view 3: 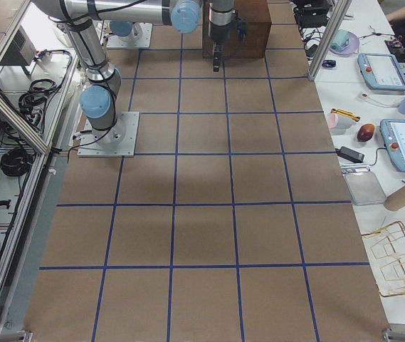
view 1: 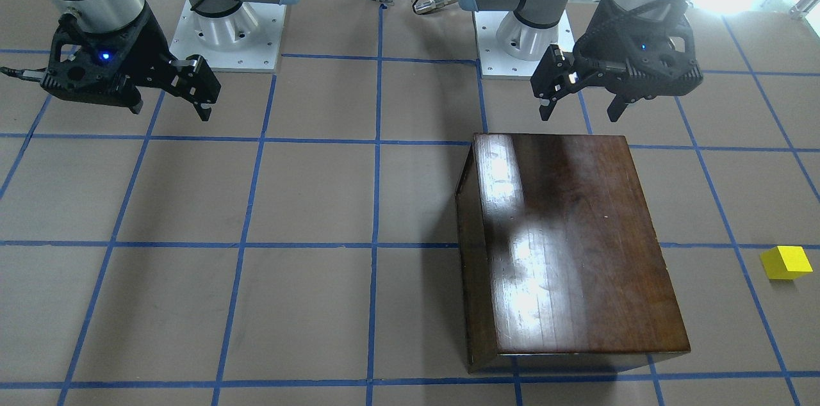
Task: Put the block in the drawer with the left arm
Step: 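Lift the left gripper off the cabinet top and move toward the drawer side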
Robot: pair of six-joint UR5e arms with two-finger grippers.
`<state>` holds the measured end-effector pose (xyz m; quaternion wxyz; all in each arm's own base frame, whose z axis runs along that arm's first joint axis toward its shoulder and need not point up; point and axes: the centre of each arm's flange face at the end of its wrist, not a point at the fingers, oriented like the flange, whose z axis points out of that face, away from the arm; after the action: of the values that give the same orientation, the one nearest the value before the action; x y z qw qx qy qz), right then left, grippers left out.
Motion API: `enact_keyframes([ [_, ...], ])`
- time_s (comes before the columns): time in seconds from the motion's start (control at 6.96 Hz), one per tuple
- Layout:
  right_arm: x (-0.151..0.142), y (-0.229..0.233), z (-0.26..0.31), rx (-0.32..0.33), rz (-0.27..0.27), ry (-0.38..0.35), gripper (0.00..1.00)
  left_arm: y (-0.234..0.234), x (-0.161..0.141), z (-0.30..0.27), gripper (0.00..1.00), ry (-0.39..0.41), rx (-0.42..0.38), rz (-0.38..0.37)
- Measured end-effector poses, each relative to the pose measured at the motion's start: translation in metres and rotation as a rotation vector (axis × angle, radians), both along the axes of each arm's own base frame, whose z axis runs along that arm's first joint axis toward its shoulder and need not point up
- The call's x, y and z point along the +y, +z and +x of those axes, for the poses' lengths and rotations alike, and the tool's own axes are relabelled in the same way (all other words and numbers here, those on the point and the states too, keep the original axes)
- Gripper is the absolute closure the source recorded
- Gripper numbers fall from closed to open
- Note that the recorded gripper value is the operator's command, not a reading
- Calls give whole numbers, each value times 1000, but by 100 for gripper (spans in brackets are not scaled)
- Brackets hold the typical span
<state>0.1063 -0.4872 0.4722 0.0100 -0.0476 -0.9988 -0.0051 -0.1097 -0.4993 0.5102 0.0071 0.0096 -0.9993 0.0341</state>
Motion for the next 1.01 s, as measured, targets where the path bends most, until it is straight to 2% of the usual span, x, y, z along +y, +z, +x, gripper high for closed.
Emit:
enact_keyframes([
  [1.01, 0, 0, 0, 0, 0, 0, 0, 2, 0, 0, 0, 0, 1, -5],
])
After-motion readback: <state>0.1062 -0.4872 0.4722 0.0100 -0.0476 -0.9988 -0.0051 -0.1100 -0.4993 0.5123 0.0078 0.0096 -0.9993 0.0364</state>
